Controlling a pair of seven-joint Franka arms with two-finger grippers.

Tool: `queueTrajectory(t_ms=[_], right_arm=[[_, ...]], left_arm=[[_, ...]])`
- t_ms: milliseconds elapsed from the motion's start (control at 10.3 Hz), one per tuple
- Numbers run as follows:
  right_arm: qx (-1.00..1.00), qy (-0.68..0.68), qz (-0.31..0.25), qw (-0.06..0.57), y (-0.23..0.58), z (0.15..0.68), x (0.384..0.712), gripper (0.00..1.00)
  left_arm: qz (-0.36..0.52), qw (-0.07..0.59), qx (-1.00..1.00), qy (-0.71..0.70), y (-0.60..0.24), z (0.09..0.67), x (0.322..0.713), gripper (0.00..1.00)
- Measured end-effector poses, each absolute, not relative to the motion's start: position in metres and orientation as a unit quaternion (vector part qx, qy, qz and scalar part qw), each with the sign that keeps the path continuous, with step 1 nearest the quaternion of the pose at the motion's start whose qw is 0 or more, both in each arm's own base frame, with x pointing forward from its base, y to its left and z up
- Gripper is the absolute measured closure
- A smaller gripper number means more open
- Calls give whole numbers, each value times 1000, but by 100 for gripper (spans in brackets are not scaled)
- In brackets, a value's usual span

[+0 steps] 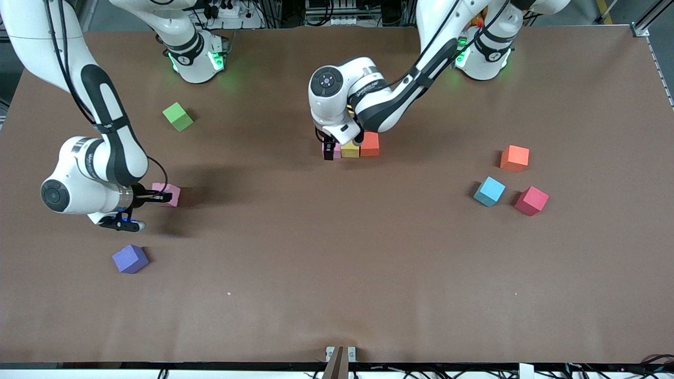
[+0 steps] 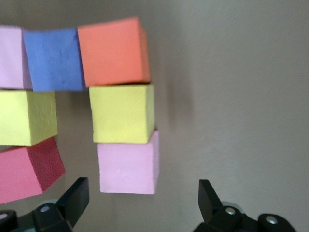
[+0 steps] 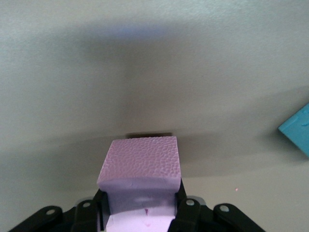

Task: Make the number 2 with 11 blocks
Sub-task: 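Carry the pink cube toward the row while the left gripper reaches the cyan cube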

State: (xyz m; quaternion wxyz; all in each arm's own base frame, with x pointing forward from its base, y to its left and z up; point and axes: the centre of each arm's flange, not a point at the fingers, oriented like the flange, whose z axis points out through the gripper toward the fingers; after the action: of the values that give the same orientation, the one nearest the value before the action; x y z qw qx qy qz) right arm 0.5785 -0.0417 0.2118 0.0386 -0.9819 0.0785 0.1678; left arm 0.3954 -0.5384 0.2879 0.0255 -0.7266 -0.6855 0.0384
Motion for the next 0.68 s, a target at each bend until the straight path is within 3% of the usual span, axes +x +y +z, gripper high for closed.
queueTrajectory(t_ms=[291, 678], right_arm=[[-978, 97, 179, 34, 17, 224, 585, 47], [-980, 100, 168, 37, 132, 251, 583, 47]], left_arm=[[23, 28, -721, -692, -468, 321, 468, 0], [25, 41, -698, -715, -331, 324, 566, 0]])
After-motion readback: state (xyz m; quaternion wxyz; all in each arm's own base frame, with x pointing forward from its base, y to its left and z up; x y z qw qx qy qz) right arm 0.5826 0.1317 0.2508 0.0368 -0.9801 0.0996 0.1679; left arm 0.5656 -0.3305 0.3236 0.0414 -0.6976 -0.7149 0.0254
